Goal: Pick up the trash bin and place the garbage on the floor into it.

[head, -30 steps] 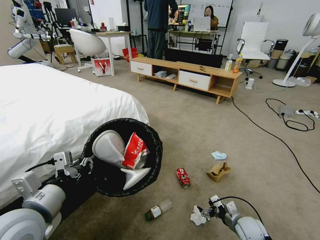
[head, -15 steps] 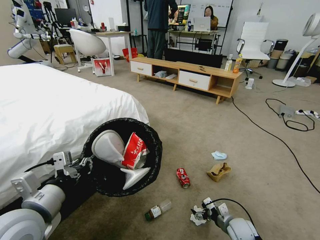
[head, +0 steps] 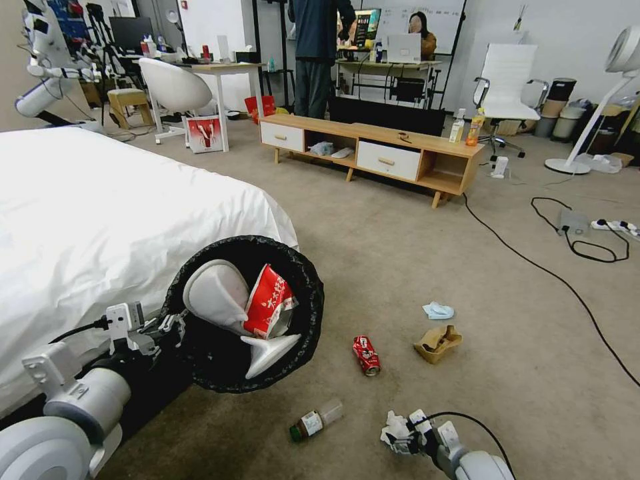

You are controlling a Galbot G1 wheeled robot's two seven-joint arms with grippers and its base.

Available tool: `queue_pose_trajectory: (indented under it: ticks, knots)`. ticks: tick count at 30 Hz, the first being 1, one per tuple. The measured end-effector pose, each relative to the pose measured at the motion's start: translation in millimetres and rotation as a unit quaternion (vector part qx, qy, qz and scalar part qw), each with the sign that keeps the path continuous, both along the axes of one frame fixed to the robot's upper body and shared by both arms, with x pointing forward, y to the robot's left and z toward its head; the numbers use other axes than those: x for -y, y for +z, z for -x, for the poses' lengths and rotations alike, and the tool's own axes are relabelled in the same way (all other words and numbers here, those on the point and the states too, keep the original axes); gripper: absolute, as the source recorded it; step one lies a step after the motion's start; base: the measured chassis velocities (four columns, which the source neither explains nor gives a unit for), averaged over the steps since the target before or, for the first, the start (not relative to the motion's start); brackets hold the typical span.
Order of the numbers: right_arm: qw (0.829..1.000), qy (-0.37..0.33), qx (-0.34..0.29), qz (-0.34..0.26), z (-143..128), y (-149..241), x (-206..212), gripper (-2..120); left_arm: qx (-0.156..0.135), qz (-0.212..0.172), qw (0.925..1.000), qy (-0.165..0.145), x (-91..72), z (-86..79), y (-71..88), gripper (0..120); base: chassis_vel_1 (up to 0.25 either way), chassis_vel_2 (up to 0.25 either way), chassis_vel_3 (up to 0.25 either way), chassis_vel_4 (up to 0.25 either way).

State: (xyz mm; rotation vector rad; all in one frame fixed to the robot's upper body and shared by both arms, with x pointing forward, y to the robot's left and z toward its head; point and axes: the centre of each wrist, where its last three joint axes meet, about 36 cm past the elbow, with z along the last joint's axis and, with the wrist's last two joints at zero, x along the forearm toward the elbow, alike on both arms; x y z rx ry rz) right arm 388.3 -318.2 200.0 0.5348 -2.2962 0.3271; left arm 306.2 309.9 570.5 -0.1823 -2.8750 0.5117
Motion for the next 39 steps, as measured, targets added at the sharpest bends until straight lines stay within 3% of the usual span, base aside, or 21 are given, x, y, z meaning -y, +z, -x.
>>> queue_pose_trajectory:
  ticks: [4,6,10,13,16,17,21,23,31,39]
  knots:
    - [1.000,-0.006,-0.004,0.000,0.8,-7.8,2.7,99,-0.001,0.001,1.0000,0.000,0.3,0.3,-0.6,2,0.000,0.000,0.000,0.000]
    - [1.000,-0.009,-0.002,0.001,-0.2,-13.6,4.0,88,-0.001,0.001,1.0000,0.001,0.1,0.6,-0.8,2,0.000,0.000,0.000,0.000]
    - [1.000,-0.007,-0.001,0.000,-0.5,-16.9,4.8,79,-0.001,0.001,1.0000,0.001,-0.1,0.7,-0.6,2,0.000,0.000,0.000,0.000]
    - [1.000,-0.005,0.001,-0.002,-1.0,-19.1,4.0,62,-0.001,0.000,1.0000,0.001,-0.1,0.7,-0.7,2,0.000,0.000,0.000,0.000]
    - [1.000,-0.005,0.002,-0.003,-1.5,-19.7,3.3,56,-0.001,0.001,1.0000,0.001,0.0,0.7,-0.8,2,0.000,0.000,0.000,0.000]
    - [1.000,-0.005,0.002,-0.004,-2.0,-20.5,2.9,48,-0.001,0.001,1.0000,0.001,0.1,0.7,-0.9,2,0.000,0.000,0.000,0.000]
    - [1.000,-0.004,0.004,-0.004,-2.0,-20.9,3.3,39,-0.001,0.001,1.0000,0.001,0.1,0.7,-1.0,2,0.000,0.000,0.000,0.000]
    - [1.000,-0.004,0.005,-0.003,-1.6,-20.8,4.8,27,-0.002,0.000,1.0000,0.001,0.1,0.9,-1.4,2,0.000,0.000,0.000,0.000]
    - [1.000,-0.004,0.012,-0.001,-2.3,-18.7,7.1,0,-0.004,0.000,1.0000,0.001,0.9,1.6,-2.8,2,0.000,0.000,0.000,0.000]
    - [0.999,-0.002,0.041,0.006,-3.1,-1.6,16.0,0,-0.008,-0.001,1.0000,0.001,1.5,2.9,-3.5,2,0.000,0.000,0.000,0.000]
